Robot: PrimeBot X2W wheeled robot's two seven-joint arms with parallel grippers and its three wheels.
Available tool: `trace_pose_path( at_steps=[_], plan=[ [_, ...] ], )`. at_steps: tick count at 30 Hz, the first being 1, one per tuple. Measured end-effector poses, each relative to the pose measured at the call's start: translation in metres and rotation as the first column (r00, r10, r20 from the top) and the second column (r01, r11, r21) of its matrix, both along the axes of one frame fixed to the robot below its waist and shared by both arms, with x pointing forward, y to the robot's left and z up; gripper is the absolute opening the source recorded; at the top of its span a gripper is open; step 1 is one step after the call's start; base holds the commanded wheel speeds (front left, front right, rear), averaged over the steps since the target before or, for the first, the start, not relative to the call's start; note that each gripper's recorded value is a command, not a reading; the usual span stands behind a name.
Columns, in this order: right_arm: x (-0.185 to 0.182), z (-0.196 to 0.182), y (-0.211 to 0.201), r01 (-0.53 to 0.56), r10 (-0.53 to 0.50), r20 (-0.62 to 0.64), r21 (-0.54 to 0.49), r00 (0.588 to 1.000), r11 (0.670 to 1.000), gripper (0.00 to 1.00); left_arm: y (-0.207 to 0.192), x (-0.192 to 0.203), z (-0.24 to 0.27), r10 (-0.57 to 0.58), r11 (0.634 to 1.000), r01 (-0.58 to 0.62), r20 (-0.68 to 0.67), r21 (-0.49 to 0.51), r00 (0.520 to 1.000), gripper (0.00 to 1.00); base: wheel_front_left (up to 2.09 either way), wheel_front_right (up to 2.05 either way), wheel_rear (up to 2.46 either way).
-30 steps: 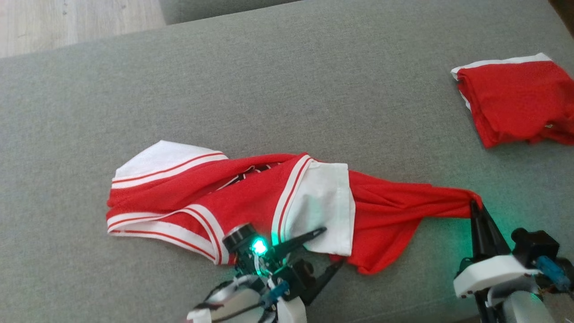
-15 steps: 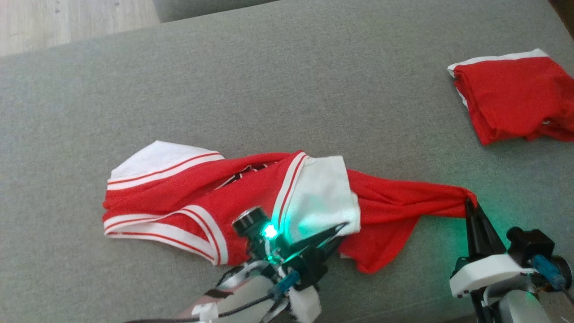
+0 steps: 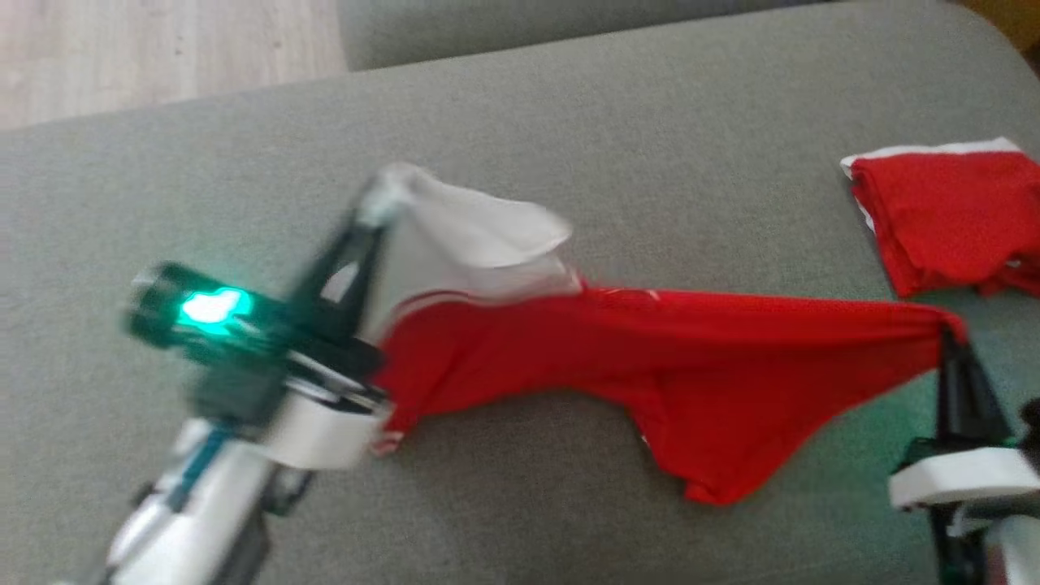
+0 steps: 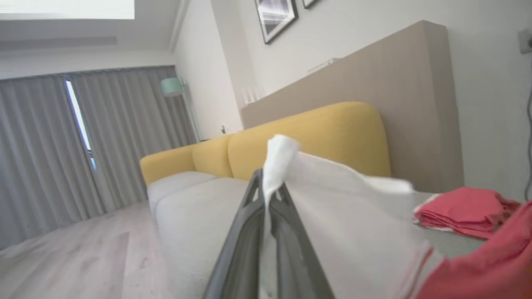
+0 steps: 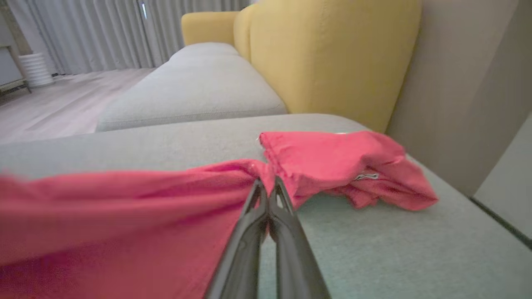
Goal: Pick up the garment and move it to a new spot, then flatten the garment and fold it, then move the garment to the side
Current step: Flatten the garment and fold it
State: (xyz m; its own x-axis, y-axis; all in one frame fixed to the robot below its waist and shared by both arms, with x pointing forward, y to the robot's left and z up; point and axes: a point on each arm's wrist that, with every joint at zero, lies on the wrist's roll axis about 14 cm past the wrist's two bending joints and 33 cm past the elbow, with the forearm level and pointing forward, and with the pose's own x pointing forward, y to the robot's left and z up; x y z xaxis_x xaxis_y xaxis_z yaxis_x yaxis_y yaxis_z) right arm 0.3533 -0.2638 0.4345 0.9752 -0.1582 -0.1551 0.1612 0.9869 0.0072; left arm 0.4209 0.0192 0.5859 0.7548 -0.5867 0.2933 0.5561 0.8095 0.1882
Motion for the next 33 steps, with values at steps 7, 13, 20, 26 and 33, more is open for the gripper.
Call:
trace_pose_path(
  at_steps=[7,13,20,26,33],
  plan=[
    [0.002,0.051,-0.024,0.033,-0.02,0.142,-0.086,0.99,0.996,0.0,0.08,0.004,0.055,0.187,0.981,-0.181,0.118,-0.065,0.975,0.0,0.0,0.0,0.0],
    [0.006,0.108,-0.022,0.032,0.005,0.268,-0.135,0.964,0.99,0.0,0.103,-0.008,0.096,0.222,0.974,-0.204,0.221,-0.1,0.95,0.0,0.0,0.0,0.0],
    [0.056,0.178,0.0,-0.092,0.158,0.347,-0.198,0.924,0.976,0.0,0.092,0.031,0.142,0.131,0.991,-0.122,0.284,-0.05,0.95,0.0,0.0,0.0,0.0],
    [0.157,0.25,0.039,-0.223,0.276,0.42,-0.171,0.865,0.96,0.0,0.105,0.121,0.193,0.212,0.977,-0.201,0.265,-0.067,0.941,0.0,0.0,0.0,0.0],
    [0.236,0.286,0.043,-0.19,0.31,0.503,-0.276,0.807,0.942,0.0,0.089,0.186,0.215,0.239,0.971,-0.235,0.343,-0.055,0.909,0.0,0.0,0.0,0.0]
  ],
)
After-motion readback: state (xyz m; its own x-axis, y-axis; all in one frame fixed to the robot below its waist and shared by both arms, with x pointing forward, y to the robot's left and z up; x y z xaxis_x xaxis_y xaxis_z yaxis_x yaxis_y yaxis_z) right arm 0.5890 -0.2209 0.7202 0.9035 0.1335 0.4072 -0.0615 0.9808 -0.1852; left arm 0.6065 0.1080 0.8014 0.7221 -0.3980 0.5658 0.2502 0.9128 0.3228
